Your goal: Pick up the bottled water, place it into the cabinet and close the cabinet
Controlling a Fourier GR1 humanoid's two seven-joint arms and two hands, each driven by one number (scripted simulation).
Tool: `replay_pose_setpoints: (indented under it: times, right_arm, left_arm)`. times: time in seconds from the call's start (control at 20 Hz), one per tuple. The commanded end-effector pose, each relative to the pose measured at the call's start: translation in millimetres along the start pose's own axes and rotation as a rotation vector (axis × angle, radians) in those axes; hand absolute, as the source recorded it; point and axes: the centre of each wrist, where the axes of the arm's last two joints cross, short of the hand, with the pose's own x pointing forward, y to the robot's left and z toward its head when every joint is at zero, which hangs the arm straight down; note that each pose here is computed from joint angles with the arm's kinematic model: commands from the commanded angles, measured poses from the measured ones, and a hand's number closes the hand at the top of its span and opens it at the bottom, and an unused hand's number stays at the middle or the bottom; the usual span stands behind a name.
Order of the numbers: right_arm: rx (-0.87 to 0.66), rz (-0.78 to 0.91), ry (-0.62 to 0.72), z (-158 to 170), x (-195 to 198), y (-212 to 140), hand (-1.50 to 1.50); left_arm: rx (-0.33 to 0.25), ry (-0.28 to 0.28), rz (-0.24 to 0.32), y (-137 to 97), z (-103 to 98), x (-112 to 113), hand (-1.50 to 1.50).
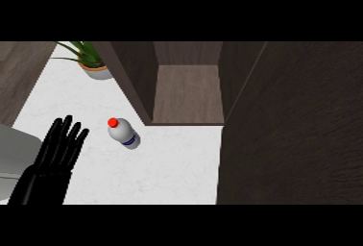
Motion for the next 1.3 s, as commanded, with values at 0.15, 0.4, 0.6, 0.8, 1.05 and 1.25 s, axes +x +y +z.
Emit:
replay_pose_setpoints:
  times: [0.15, 0.4, 0.6, 0.8, 1.05, 1.25]
  right_arm:
    - [0.026, -0.003, -0.003, 8.4, 3.0, -3.3, -1.5]
    - [0.014, 0.006, -0.016, 8.1, 5.3, 5.5, -1.5]
    - [0.033, -0.007, -0.004, 24.0, -4.2, 11.5, -1.5]
    - [0.025, -0.004, -0.015, 15.5, -18.7, 26.1, -1.5]
    - [0.02, -0.003, -0.013, 19.3, -4.7, 8.3, -1.5]
    - [0.024, -0.032, -0.007, 45.7, -0.9, 14.9, -1.5]
  left_arm:
    - [0.022, 0.011, -0.035, 39.1, -14.3, -29.6, -1.5]
    - [0.017, 0.037, -0.102, 50.5, -15.9, -60.2, -1.5]
    - [0.022, 0.054, -0.097, 66.8, -25.7, -72.0, -1.5]
    - [0.016, 0.082, -0.112, 60.0, -52.4, -87.2, -1.5]
    - [0.047, 0.138, -0.059, 88.1, -51.1, -115.6, -1.5]
    - [0.063, 0.16, -0.04, 84.2, -58.1, -128.6, -1.5]
